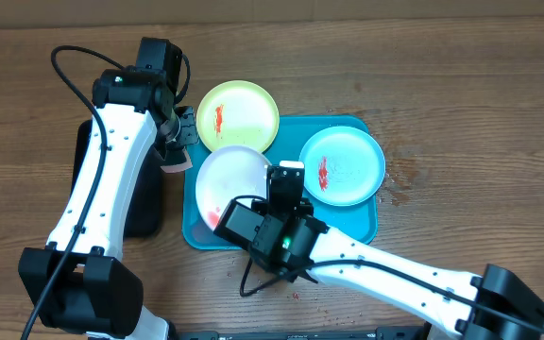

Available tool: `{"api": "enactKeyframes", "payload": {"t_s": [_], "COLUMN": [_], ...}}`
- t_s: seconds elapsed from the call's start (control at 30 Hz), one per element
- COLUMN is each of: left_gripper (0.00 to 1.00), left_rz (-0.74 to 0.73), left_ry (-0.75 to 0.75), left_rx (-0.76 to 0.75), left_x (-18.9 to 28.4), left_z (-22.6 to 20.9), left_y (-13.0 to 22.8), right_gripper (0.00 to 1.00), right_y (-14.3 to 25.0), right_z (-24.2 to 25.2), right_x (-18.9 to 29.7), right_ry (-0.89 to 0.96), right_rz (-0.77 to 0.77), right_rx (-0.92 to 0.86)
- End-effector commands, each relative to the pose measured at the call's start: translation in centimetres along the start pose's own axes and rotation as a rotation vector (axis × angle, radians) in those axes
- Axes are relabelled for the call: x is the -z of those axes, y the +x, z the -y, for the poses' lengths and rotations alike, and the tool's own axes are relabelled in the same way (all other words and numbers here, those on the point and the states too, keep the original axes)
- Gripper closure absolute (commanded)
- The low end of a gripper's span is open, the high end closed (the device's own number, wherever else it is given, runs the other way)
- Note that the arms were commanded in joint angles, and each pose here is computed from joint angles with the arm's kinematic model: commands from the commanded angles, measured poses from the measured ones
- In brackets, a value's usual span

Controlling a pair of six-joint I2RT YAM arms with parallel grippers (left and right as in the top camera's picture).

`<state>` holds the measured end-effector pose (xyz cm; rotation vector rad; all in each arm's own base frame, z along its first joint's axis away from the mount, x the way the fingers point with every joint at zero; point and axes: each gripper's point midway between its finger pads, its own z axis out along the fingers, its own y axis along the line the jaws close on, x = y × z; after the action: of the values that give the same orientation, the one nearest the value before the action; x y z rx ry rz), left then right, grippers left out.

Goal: Clean dirty plates on tray and stack at the side

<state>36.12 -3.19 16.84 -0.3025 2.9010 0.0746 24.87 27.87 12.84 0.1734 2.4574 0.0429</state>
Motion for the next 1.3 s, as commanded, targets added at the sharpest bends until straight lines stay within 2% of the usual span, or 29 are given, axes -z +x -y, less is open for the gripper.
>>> {"api": "enactKeyframes", "payload": {"t_s": [0.0, 0.13, 0.17, 0.27, 0.33, 0.43, 0.6, 0.8, 1.13, 1.17, 1.27], "left_gripper": [0.96, 0.96, 0.96, 0.96, 0.96, 0.96, 0.96, 0.96, 0.96, 0.96, 0.96], "left_rz": [0.027, 0.026, 0.027, 0.028, 0.029, 0.031, 0.020, 0.009, 0.002, 0.002, -0.002], "left_ry": [0.002, 0.002, 0.002, 0.002, 0.002, 0.003, 0.013, 0.029, 0.026, 0.026, 0.026], "left_rx": [-0.007, -0.007, -0.007, -0.007, -0.007, -0.006, -0.007, -0.009, -0.010, -0.010, -0.010], "left_x": [0.6, 0.6, 0.6, 0.6, 0.6, 0.6, 0.6, 0.6, 0.6, 0.6, 0.6], "left_z": [-0.2, -0.2, -0.2, -0.2, -0.1, -0.1, 0.0, 0.3, 0.2, 0.2, 0.2], "left_y": [-0.7, -0.7, -0.7, -0.7, -0.7, -0.8, -0.5, -0.3, -0.1, -0.1, 0.0], "right_gripper": [0.96, 0.96, 0.93, 0.68, 0.56, 0.50, 0.51, 0.56, 0.57, 0.59, 0.85], "right_y": [3.7, 5.2, 5.2, 5.4, 5.3, 5.0, 3.1, 2.7, 4.5, 4.5, 4.5], "right_z": [-1.4, -1.7, -1.6, -1.6, -1.8, -2.2, -3.1, -1.9, -1.8, -1.9, -1.9], "right_x": [-1.8, -3.2, -3.3, -3.4, -3.5, -3.8, -5.5, -7.3, -10.6, -10.6, -10.6], "right_ry": [-0.030, -0.037, -0.038, -0.070, -0.109, -0.210, -0.464, -0.469, -0.419, -0.421, -0.408], "right_rz": [-0.209, -0.326, -0.337, -0.382, -0.406, -0.470, -0.548, -0.562, -0.592, -0.589, -0.598], "right_rx": [-0.117, -0.139, -0.139, -0.064, 0.020, 0.135, 0.267, 0.287, 0.281, 0.281, 0.238]}}
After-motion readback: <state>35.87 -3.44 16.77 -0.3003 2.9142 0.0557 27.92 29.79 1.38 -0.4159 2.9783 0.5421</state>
